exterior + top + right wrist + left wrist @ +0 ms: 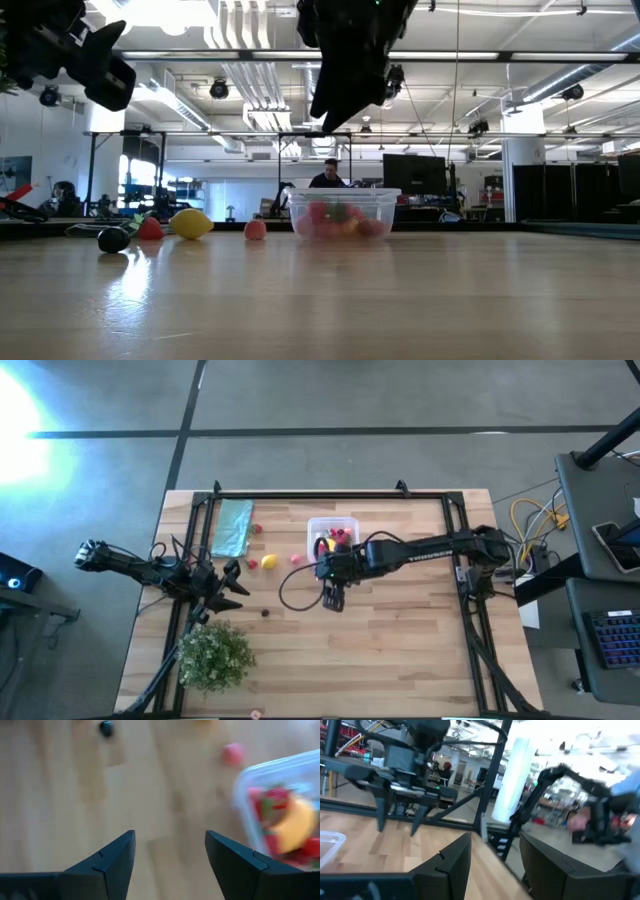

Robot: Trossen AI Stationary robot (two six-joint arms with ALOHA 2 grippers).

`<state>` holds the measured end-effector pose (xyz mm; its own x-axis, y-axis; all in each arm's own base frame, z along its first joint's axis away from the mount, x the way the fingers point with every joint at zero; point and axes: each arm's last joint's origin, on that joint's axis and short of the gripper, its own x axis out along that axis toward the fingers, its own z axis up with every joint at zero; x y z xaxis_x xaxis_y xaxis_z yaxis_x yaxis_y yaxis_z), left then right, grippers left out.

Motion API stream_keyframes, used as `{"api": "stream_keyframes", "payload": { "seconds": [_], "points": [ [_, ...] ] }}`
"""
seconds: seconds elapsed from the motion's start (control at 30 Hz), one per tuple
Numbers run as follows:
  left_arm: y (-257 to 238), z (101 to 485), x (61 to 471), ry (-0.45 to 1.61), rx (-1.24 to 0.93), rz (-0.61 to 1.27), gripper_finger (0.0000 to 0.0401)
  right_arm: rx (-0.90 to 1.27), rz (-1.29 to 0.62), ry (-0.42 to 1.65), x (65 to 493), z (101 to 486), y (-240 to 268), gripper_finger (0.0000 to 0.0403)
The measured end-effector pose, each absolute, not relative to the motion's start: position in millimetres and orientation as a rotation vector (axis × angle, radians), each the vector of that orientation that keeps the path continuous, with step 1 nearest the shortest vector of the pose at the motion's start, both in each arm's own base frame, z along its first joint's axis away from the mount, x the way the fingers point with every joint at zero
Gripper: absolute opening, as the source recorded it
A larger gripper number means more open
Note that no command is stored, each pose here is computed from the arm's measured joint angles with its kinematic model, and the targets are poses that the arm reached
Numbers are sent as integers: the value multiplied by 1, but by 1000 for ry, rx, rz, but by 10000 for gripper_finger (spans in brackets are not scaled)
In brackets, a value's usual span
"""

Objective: Pick and placing Produce into tupperware
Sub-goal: Put the pink peach into the transparent bin

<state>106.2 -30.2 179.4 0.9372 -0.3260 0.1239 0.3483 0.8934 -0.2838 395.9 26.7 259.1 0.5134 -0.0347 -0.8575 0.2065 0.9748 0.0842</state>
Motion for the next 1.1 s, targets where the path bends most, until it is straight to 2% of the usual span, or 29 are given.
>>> {"api": "stream_keyframes", "payload": {
  "seconds": [0.33,0.6,0.7,0.8,0.87,1.1],
  "points": [
    [-30,184,105,-112,-370,-361,155,402,44,1028,398,262,39,228],
    [-30,186,105,-127,-404,-368,155,387,60,1024,399,262,39,228],
    [-30,191,104,-142,-588,-394,155,392,62,1028,398,262,43,228],
    [-29,196,102,-122,-960,-449,155,384,82,1027,398,262,51,228],
    [-28,200,101,-134,-1133,-472,155,370,104,1031,397,262,58,228],
    [-23,205,101,-269,-1223,-347,155,341,140,1035,394,262,73,228]
  ]
}}
